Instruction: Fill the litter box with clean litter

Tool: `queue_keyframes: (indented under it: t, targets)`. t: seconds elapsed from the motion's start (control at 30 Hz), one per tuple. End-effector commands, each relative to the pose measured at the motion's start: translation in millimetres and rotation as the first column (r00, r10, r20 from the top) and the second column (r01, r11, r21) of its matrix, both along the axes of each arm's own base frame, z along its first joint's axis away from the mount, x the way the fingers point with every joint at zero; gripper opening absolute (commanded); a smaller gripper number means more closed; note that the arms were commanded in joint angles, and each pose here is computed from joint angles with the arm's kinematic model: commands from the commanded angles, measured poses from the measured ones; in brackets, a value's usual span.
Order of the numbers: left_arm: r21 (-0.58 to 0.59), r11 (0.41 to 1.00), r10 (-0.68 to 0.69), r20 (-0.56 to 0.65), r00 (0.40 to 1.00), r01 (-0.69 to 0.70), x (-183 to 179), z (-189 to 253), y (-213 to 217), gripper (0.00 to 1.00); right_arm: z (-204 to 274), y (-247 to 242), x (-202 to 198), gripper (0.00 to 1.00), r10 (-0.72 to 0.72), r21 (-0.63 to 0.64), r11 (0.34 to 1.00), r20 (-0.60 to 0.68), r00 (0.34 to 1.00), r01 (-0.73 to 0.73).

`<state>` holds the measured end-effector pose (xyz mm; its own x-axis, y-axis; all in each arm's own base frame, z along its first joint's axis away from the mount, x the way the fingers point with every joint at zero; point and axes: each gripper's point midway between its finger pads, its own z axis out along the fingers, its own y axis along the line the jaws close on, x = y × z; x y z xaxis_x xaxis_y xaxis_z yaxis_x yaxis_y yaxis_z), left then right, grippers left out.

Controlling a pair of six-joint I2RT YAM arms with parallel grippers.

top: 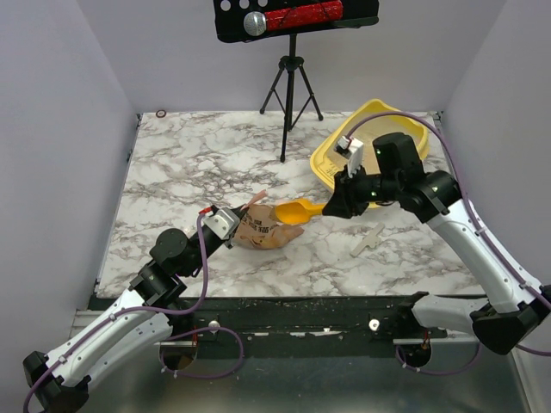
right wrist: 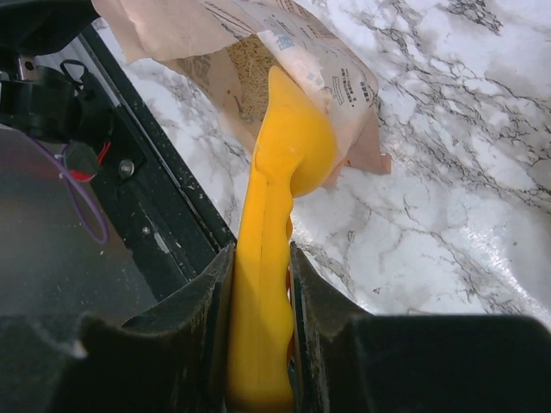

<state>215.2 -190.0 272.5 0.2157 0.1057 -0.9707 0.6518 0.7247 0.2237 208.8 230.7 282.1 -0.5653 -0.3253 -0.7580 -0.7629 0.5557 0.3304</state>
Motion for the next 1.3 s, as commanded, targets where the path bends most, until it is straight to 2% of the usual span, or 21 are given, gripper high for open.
queue_keyframes:
  t: [0.0,0.13,0.3,0.43,0.6,0.7,1.0,1.27]
  targets:
    - [-0.080,0.997,0.000,0.086,0.996,0.007,-5,41,3,0.00,-1,5,6,0.00,-0.002,-0.054,0.999,0.003,1.000,0.002]
    - [-0.082,0.997,0.001,0.083,0.997,0.006,-5,41,3,0.00,-13,22,15,0.00,0.003,-0.068,0.998,-0.057,0.998,-0.007]
    - [-0.087,0.996,0.002,0.072,0.997,0.004,-3,39,1,0.00,-41,24,31,0.00,-0.124,-0.155,0.983,-0.170,0.978,0.098]
    - [-0.092,0.996,0.008,0.067,0.998,-0.001,-3,40,2,0.00,-58,17,41,0.00,-0.221,-0.248,0.954,-0.210,0.953,0.167]
    - [-0.093,0.996,0.007,0.061,0.998,-0.001,-3,41,2,0.00,-76,15,44,0.00,-0.257,-0.325,0.932,-0.270,0.928,0.164]
    - [-0.103,0.995,0.012,0.070,0.997,-0.005,-4,46,4,0.00,-101,23,43,0.00,-0.261,-0.348,0.928,-0.352,0.899,0.133]
    - [-0.105,0.994,0.018,0.079,0.997,-0.009,-6,46,7,0.00,-165,77,33,0.00,-0.126,-0.140,0.989,-0.583,0.803,0.054]
    - [-0.087,0.996,0.018,0.082,0.997,-0.011,-5,44,6,0.00,-154,97,23,0.00,0.024,0.155,0.985,-0.555,0.831,0.075]
